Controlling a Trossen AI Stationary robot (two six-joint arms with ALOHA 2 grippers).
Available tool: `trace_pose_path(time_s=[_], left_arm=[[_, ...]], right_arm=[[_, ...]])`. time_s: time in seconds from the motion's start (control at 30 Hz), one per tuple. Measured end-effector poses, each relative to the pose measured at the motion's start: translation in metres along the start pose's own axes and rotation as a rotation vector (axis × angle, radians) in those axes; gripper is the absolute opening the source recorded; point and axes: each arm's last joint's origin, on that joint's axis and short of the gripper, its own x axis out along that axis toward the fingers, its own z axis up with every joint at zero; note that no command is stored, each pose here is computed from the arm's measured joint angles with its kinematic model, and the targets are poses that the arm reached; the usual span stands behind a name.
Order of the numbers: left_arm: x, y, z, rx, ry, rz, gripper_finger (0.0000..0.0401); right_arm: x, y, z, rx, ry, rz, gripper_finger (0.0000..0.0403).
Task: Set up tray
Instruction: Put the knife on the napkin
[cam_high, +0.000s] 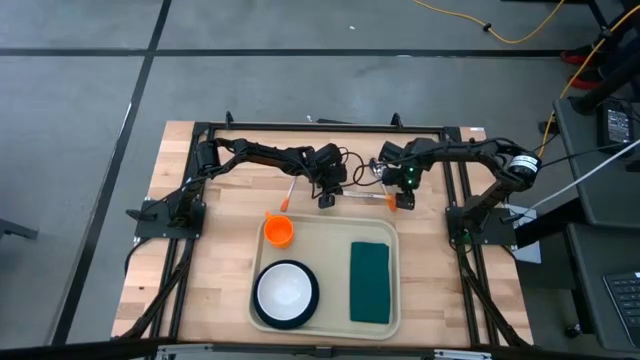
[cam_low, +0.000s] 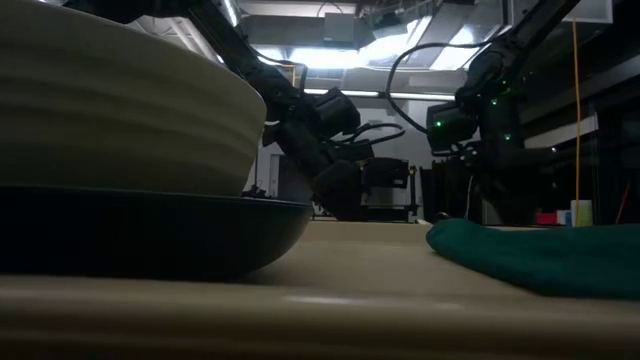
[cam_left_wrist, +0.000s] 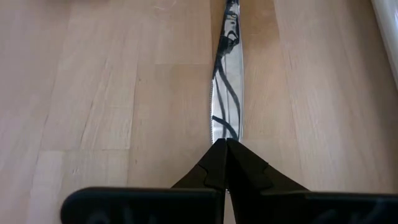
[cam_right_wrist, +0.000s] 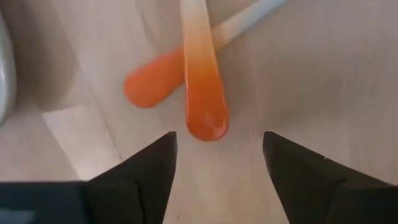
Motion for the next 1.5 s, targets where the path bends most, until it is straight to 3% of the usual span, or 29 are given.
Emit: trace_pose_path(time_s=[0.3, 1.1, 1.27, 1.5], left_arm=[[0.0, 0.0, 0.0, -0.016, 0.0, -0.001, 0.0002], [0.0, -0.001, 0.0, -0.018, 0.003, -0.003, 0.0002], [0.0, -0.001, 0.0, -0.018, 0.003, -0.002, 0.0002], [0.0, -0.001, 0.0, -0.033, 0.003, 0.007, 0.0002]], right_arm=[[0.0, 0.001, 0.008, -0.031, -0.074, -0.026, 0.0263], [0.015, 0.004, 0.0, -0.025, -0.065, -0.062, 0.0262], [0.016, 0.003, 0.001, -0.031, -0.067, -0.075, 0.023], [0.016, 0.003, 0.002, -0.036, -0.07, -0.091, 0.0133]])
